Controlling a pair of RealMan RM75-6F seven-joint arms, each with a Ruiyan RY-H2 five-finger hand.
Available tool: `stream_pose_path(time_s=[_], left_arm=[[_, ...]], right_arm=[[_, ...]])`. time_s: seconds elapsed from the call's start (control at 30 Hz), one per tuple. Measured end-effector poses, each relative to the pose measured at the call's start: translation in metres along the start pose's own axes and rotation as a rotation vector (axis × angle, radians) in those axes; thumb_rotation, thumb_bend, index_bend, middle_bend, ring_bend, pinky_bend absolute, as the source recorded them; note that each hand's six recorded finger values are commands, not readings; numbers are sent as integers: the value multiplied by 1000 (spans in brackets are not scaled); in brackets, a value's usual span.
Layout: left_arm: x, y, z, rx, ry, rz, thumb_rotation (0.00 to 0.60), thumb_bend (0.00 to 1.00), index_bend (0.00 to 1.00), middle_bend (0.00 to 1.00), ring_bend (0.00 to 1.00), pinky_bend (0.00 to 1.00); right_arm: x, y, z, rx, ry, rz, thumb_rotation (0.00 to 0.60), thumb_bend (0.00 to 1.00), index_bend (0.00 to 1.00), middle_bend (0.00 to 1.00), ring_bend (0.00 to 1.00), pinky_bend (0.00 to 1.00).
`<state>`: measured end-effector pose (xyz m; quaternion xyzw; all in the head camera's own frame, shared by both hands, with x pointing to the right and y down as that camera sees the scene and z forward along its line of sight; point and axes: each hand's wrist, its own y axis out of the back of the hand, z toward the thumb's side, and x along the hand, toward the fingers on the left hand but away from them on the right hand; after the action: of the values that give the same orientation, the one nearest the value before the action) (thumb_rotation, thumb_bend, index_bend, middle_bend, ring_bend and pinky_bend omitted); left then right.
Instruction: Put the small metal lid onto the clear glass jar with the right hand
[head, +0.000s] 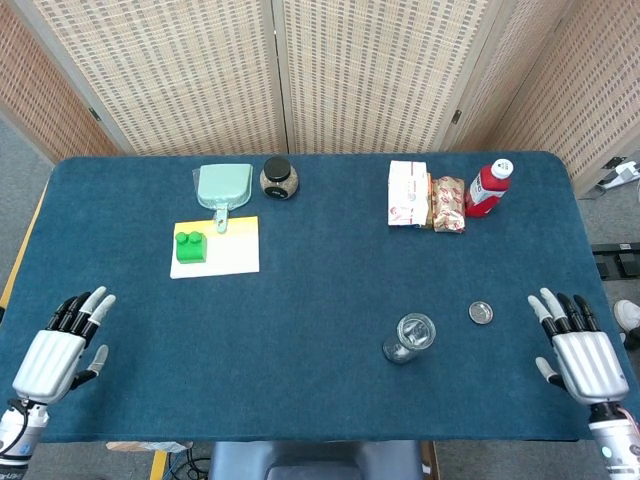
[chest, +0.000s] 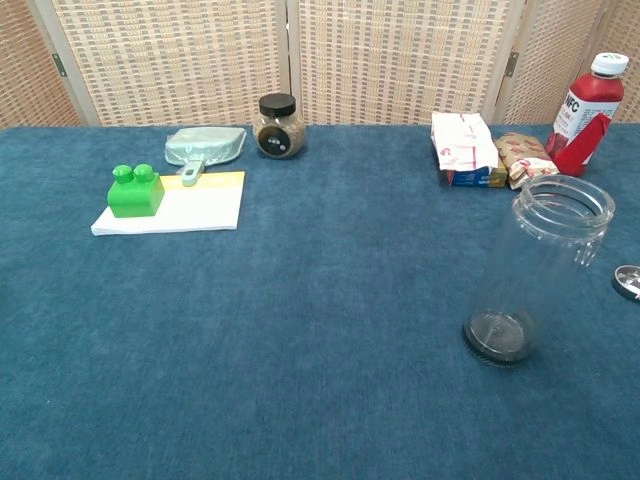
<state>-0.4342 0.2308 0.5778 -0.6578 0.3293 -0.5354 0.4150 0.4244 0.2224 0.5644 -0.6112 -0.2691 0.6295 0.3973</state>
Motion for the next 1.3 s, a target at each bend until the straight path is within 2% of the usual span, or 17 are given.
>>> stream_pose_path(time_s=[0.2,0.27,0.43,0.6,0.87,1.07,1.3], left_arm=[[-2,3,0,-2,1,16,600,446,0,0,0,85],[-2,2,1,-3,-2,13,600,446,0,0,0,85],[-1,0,3,3,-5,6,600,445,0,0,0,85],[1,1,1,-4,-1,8,600,446,0,0,0,85],[-2,5,4,-8,-11,26,600,445,0,0,0,85],[-4,9,2,-15,-9,37,600,446,0,0,0,85],[-6,12,3,-23,-18,39,600,456,0,0,0,85]], right_arm=[[-22,10,4,-7,24,34,600,273,1,0,0,0],[-30,11,5,-33,32,54,600,274,36,0,0,0],[-51,7,4,-84,38,123,600,279,222,0,0,0],[-76,3,1,-98,31,175,600,284,350,0,0,0],[-94,-12,2,-111,17,245,600,301,379,0,0,0],[-106,-30,3,-77,7,291,600,311,385,0,0,0],[-119,-43,7,-46,5,305,600,316,404,0,0,0]])
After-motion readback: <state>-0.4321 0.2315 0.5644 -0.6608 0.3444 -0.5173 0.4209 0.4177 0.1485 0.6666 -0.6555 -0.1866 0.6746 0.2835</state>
